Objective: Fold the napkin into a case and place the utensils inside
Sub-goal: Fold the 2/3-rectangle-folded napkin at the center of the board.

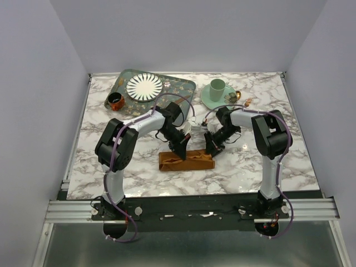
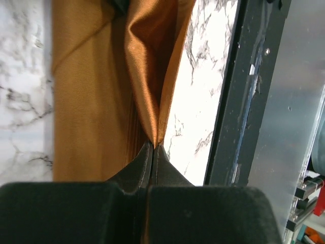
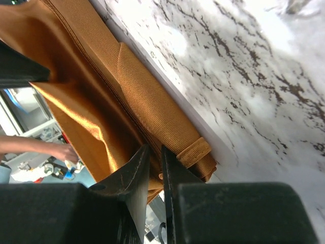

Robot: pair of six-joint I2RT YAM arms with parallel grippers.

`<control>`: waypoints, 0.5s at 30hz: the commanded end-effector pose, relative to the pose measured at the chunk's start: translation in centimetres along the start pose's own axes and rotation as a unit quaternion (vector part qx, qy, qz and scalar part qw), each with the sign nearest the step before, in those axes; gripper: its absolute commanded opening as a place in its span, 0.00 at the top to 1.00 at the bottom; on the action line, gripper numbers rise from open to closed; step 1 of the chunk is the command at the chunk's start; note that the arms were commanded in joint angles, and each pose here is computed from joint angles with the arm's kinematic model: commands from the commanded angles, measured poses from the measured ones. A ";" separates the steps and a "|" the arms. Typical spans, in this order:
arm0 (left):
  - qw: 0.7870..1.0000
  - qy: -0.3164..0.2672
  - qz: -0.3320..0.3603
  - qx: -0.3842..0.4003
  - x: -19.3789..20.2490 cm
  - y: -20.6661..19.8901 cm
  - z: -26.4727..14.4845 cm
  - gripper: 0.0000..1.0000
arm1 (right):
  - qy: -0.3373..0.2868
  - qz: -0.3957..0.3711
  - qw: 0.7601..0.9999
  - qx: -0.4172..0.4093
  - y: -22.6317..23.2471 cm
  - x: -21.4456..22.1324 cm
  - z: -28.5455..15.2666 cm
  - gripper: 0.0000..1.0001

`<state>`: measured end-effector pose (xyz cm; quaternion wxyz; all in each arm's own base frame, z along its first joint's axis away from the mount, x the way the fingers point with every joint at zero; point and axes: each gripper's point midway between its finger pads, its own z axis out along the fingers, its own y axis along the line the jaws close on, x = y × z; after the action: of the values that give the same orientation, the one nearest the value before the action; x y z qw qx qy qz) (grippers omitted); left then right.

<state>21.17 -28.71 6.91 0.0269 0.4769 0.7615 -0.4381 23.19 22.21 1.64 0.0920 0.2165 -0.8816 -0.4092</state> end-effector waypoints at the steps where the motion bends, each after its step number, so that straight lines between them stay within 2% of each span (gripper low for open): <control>1: 1.000 -0.021 0.003 -0.004 -2.0 1.5 -0.6 1.00 | 0.025 -0.039 0.997 0.062 -3.1 0.5 0.4 0.76; 15: 0.999 -0.005 -0.028 -0.018 -0.6 5.8 0.3 1.00 | 0.017 -0.051 0.996 0.066 -2.8 -0.7 -0.2 0.76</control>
<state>24.69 -28.58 4.35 0.0231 0.4499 0.7793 -0.4356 23.36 21.84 1.78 0.0882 0.2401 -0.8810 -0.3979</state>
